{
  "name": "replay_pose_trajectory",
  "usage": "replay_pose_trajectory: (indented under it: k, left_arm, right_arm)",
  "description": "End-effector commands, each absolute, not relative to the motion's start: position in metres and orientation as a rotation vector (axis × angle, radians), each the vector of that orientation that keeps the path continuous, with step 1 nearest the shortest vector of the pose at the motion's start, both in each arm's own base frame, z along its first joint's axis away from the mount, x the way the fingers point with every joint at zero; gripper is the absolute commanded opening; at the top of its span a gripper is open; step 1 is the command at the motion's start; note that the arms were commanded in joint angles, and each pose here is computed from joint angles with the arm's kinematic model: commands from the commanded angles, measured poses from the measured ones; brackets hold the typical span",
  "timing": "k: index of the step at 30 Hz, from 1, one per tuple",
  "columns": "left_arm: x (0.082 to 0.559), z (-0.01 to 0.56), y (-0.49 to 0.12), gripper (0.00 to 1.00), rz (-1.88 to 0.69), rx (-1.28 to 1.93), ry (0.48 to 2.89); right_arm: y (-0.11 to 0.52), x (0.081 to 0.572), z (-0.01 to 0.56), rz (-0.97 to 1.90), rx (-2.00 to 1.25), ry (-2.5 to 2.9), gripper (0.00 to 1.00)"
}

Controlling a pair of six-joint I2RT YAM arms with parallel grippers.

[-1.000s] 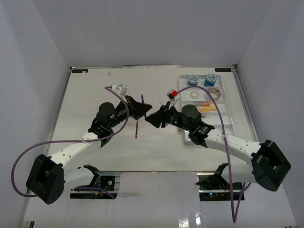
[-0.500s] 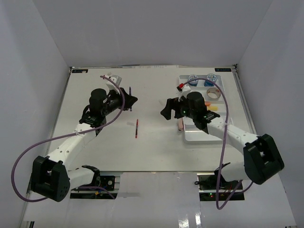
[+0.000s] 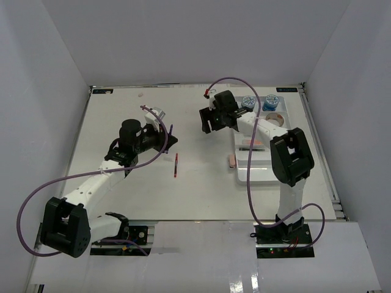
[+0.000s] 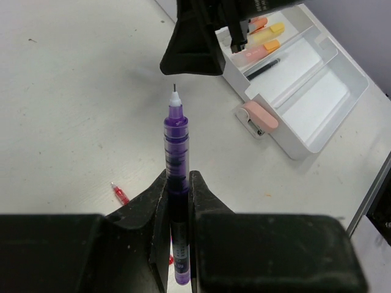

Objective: Sort the stationery into containers
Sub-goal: Close the pen cap on the pen.

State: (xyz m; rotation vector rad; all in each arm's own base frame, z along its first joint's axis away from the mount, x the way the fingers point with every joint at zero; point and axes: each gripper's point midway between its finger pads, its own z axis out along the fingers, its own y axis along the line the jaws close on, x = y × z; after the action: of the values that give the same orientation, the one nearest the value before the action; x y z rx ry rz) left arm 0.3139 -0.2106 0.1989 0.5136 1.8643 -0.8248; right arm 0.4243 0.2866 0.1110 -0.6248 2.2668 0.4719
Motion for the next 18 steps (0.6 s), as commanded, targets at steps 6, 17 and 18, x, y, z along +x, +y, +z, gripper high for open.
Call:
replay_pose_trajectory:
  k: [6, 17, 18]
  left_arm:
    - [0.317, 0.195, -0.208, 0.00, -0.791, 0.545, 1.862]
    - [0.318, 0.190, -0.209, 0.00, -0.800, 0.543, 1.881]
    - [0.318, 0.189, -0.209, 0.00, -0.804, 0.544, 1.882]
  right_arm:
    - [0.280, 0.446, 0.068, 0.304, -0.746, 2.356, 0.64]
    - [0.292, 0.463, 0.041, 0.225, -0.798, 2.352, 0.54]
    - [0.293, 0.465, 0.041, 0.217, -0.796, 2.348, 0.54]
